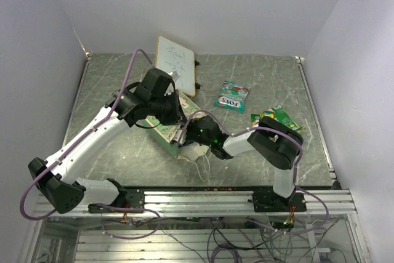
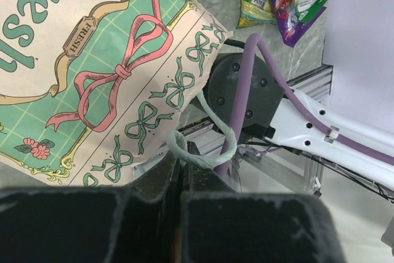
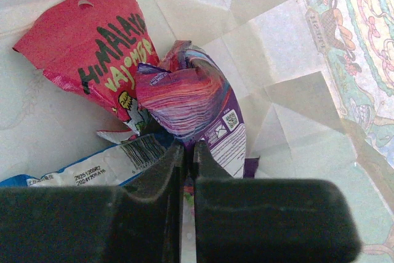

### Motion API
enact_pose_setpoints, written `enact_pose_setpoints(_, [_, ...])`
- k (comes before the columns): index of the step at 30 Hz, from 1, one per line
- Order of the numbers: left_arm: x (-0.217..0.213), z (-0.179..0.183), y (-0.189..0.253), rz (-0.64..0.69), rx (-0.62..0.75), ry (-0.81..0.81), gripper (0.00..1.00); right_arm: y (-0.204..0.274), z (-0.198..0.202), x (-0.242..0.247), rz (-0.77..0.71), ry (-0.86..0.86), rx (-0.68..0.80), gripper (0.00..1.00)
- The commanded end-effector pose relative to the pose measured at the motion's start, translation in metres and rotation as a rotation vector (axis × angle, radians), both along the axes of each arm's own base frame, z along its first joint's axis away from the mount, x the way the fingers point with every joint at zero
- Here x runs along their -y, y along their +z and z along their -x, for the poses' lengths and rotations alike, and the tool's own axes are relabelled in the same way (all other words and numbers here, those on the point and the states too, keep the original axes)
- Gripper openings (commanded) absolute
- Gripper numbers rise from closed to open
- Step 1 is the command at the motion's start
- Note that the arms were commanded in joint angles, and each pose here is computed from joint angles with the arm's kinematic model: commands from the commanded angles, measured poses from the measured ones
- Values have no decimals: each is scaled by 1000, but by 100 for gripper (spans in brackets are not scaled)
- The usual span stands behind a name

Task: Take the snacks out of the paper bag
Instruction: Pick up the snack from the paper bag.

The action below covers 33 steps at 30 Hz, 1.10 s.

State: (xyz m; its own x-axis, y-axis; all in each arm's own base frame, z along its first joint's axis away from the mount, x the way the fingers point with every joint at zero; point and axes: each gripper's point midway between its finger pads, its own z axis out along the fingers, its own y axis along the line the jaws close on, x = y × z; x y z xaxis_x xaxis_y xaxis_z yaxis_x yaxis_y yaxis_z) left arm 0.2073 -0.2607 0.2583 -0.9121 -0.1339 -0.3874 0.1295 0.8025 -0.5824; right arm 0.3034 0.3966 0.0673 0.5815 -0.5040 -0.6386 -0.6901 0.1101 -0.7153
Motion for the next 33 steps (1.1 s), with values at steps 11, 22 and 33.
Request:
enact_pose_setpoints(11, [-5, -5, 8, -2, 18, 46, 7, 42, 20, 12, -116, 13, -50, 0])
enact_pose_setpoints(22, [-15, -17, 12, 6, 21, 76, 7, 52, 43, 25, -134, 24, -81, 0])
enact_pose_setpoints(33, [-14, -27, 11, 54, -9, 92, 7, 98, 52, 25, -240, -4, -51, 0])
